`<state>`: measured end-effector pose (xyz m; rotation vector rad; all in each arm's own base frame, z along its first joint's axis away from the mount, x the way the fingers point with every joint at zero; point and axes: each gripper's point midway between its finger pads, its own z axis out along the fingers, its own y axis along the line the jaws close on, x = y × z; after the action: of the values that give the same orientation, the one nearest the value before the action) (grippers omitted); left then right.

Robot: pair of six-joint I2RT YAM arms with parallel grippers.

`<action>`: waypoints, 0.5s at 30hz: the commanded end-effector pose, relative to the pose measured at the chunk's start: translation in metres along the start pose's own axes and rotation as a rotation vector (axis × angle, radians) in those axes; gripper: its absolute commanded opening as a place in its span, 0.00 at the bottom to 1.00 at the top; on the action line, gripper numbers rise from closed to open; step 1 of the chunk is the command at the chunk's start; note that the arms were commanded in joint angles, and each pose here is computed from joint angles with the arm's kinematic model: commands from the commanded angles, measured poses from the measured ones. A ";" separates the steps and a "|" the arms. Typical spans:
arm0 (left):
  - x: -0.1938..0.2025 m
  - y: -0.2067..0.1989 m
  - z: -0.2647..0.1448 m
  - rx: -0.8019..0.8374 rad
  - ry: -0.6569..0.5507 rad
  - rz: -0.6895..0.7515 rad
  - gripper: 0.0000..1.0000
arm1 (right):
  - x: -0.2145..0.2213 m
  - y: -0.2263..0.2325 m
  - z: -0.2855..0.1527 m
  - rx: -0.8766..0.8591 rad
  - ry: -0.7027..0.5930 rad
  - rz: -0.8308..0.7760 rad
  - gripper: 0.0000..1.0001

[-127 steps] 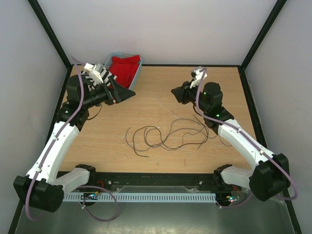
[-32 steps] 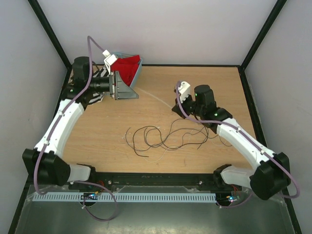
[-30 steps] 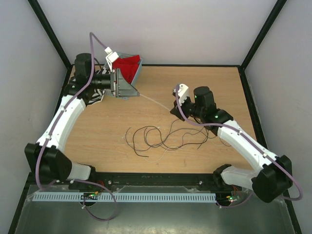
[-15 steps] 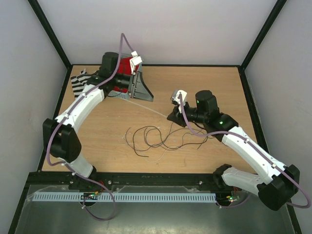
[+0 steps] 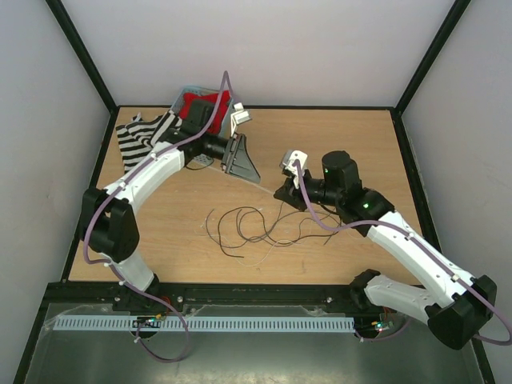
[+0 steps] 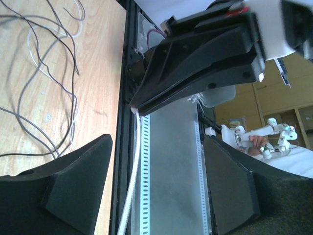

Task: Zip-tie the wires
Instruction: Pick up the ribbon at the center of the board.

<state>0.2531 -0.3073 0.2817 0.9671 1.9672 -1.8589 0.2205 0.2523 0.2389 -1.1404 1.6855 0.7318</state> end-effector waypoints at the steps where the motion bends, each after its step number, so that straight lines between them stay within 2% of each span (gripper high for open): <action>1: 0.022 -0.001 0.012 0.036 0.046 -0.016 0.76 | -0.013 0.002 -0.010 0.010 -0.037 -0.043 0.00; 5: 0.032 0.000 0.018 0.039 0.065 -0.040 0.68 | -0.012 0.002 -0.010 0.014 -0.035 -0.041 0.00; 15: 0.038 -0.005 0.020 0.048 0.077 -0.034 0.21 | -0.008 -0.007 -0.008 0.057 -0.016 -0.035 0.00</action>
<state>0.2223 -0.3184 0.2537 1.0016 2.0543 -1.9228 0.2230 0.2465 0.2457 -1.1150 1.6741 0.6886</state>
